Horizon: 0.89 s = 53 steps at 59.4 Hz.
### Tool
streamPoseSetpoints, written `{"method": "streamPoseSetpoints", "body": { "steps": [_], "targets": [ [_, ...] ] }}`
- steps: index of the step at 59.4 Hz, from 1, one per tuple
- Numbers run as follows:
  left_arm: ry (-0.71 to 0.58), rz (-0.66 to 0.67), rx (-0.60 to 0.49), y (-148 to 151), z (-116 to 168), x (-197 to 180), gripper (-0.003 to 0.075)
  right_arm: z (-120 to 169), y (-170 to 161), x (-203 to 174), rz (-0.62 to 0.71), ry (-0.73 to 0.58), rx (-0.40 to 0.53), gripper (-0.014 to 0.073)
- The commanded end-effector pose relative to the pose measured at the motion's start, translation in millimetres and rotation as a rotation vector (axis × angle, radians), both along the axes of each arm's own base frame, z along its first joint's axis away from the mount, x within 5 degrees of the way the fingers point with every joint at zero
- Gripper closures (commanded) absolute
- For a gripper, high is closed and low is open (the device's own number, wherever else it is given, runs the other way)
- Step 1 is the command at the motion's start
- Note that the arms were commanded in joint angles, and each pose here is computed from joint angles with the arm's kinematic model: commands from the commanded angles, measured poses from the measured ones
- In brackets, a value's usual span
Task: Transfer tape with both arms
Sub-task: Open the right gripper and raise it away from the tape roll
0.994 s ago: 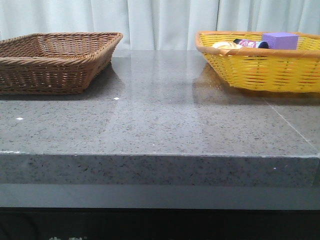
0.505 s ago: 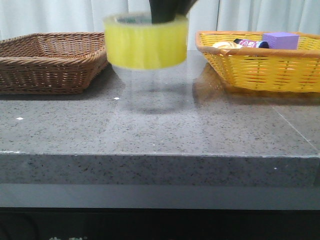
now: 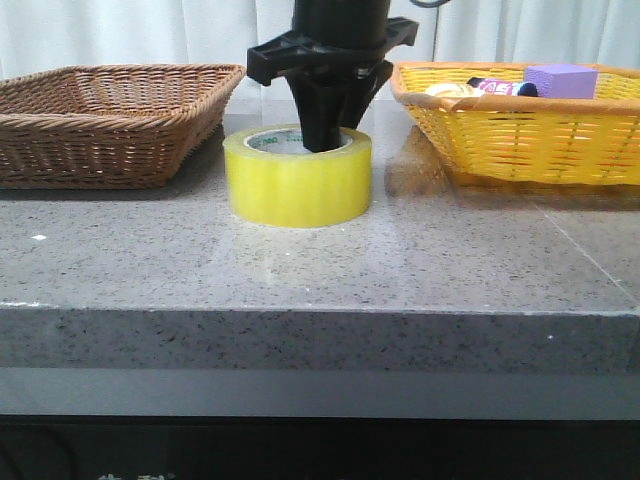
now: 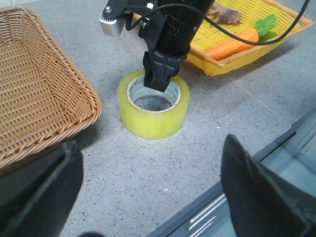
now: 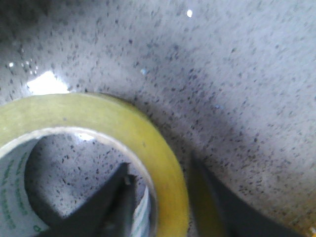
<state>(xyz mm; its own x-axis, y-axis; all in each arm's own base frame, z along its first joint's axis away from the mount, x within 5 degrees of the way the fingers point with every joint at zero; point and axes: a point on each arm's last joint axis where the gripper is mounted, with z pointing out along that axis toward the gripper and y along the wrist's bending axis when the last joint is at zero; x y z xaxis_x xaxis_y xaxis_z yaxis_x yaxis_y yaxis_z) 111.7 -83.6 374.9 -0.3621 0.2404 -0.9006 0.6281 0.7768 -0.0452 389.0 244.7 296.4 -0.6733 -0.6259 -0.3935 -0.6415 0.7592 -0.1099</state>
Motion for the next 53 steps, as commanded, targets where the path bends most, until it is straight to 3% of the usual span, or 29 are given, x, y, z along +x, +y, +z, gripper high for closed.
{"method": "streamPoseSetpoints", "body": {
  "steps": [1,11,30,53],
  "targets": [
    [-0.077,0.006,-0.08,-1.8,17.7,1.2,0.0153,41.9,-5.6,-7.4,0.007,-0.118,0.061,0.0176],
    [-0.08,0.007,-0.081,-1.8,18.0,1.3,0.0153,62.9,-11.0,-15.3,-0.021,-0.145,0.105,0.0178],
    [-0.082,0.007,-0.083,-1.8,18.2,1.4,0.0153,140.5,-57.6,-57.7,-0.108,-0.196,0.423,0.0183],
    [-0.08,0.007,-0.082,-1.8,17.6,1.5,0.0153,152.8,-119.9,-151.6,-0.151,-0.466,0.57,0.0183]
  ]
}}
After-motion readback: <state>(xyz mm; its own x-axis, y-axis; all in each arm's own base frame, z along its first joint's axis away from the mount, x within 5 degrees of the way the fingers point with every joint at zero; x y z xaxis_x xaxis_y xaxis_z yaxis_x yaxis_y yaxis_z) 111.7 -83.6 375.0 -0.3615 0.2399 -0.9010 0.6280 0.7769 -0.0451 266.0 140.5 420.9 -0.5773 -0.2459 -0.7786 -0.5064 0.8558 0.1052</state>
